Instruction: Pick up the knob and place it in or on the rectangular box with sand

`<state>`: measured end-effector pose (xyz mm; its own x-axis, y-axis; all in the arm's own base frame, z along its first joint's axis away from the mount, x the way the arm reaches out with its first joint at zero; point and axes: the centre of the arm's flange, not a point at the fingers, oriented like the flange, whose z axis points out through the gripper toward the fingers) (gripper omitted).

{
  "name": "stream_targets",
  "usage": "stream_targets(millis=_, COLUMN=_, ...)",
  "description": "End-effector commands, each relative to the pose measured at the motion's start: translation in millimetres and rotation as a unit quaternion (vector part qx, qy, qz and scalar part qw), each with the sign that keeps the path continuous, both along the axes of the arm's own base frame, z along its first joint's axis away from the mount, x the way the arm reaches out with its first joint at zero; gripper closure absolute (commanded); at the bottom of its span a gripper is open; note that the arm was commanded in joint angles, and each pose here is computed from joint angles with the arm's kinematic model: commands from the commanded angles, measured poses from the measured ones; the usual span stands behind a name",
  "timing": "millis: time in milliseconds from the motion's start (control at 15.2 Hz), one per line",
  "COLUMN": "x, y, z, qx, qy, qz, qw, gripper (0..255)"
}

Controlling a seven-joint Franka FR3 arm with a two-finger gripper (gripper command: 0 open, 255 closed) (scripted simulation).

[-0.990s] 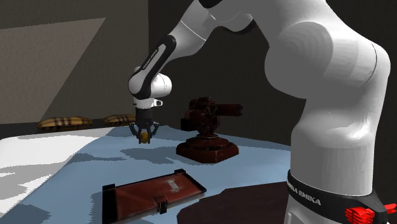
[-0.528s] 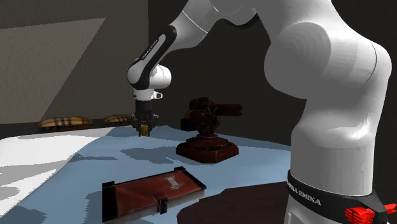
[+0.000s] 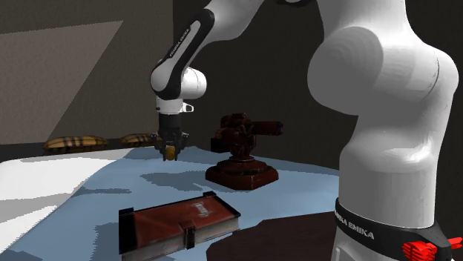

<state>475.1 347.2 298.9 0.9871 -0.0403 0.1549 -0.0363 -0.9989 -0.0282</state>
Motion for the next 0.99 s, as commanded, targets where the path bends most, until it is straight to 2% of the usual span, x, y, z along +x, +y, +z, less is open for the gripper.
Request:
stream_targets(millis=0, x=-26, y=-5, z=0, qx=0.0, qy=0.0, qz=0.0, qw=1.0, gripper=255)
stream_targets(millis=924, x=-208, y=-38, z=-5, qx=0.0, qy=0.0, qz=0.0, qw=1.0, gripper=255)
